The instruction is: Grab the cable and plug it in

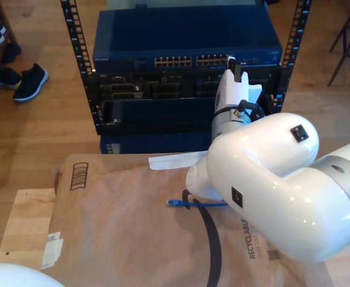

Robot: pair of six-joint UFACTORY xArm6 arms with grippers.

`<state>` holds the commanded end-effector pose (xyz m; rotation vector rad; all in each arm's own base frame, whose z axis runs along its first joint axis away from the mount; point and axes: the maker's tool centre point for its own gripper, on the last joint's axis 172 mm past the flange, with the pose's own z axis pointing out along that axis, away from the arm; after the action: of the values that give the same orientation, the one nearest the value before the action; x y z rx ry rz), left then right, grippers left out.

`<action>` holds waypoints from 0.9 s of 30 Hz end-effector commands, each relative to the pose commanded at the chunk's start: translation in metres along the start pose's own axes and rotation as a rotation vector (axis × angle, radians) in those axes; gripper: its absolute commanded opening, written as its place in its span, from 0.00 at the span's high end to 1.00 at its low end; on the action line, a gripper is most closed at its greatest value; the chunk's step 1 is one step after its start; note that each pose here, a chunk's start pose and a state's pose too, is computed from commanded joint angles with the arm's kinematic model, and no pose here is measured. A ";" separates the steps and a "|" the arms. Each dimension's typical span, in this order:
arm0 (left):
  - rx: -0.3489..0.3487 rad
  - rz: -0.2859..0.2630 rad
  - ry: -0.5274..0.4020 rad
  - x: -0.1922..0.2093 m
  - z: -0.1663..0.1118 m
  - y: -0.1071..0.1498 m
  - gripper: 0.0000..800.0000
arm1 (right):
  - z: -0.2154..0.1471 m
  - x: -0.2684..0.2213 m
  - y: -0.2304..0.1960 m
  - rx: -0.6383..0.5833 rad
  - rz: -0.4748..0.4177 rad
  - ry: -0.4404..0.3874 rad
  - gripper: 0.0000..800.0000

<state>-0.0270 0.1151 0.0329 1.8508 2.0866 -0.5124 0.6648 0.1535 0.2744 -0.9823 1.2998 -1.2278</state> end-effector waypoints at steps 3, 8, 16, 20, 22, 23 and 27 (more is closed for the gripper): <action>0.000 0.000 -0.002 0.000 0.000 0.000 0.00 | 0.000 0.000 0.000 0.000 0.000 -0.001 1.00; 0.000 0.000 -0.002 0.000 0.000 0.000 0.00 | 0.000 0.000 0.002 -0.002 -0.004 -0.004 1.00; 0.000 0.000 -0.002 0.000 0.000 0.000 0.00 | 0.003 0.007 0.003 0.000 -0.010 0.006 1.00; 0.000 0.000 -0.003 -0.001 0.001 0.000 0.00 | 0.002 0.008 0.004 0.000 -0.013 0.007 1.00; 0.000 0.000 -0.003 -0.001 0.001 0.000 0.00 | 0.002 0.008 0.002 0.001 -0.011 0.006 1.00; 0.000 0.000 -0.002 0.000 0.000 0.000 0.00 | 0.002 0.008 0.002 0.001 -0.011 0.006 1.00; 0.000 0.000 -0.003 -0.001 0.001 0.000 0.00 | 0.002 0.008 0.001 0.002 -0.010 0.006 1.00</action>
<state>-0.0268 0.1139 0.0327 1.8490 2.0845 -0.5150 0.6665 0.1456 0.2720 -0.9858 1.2997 -1.2407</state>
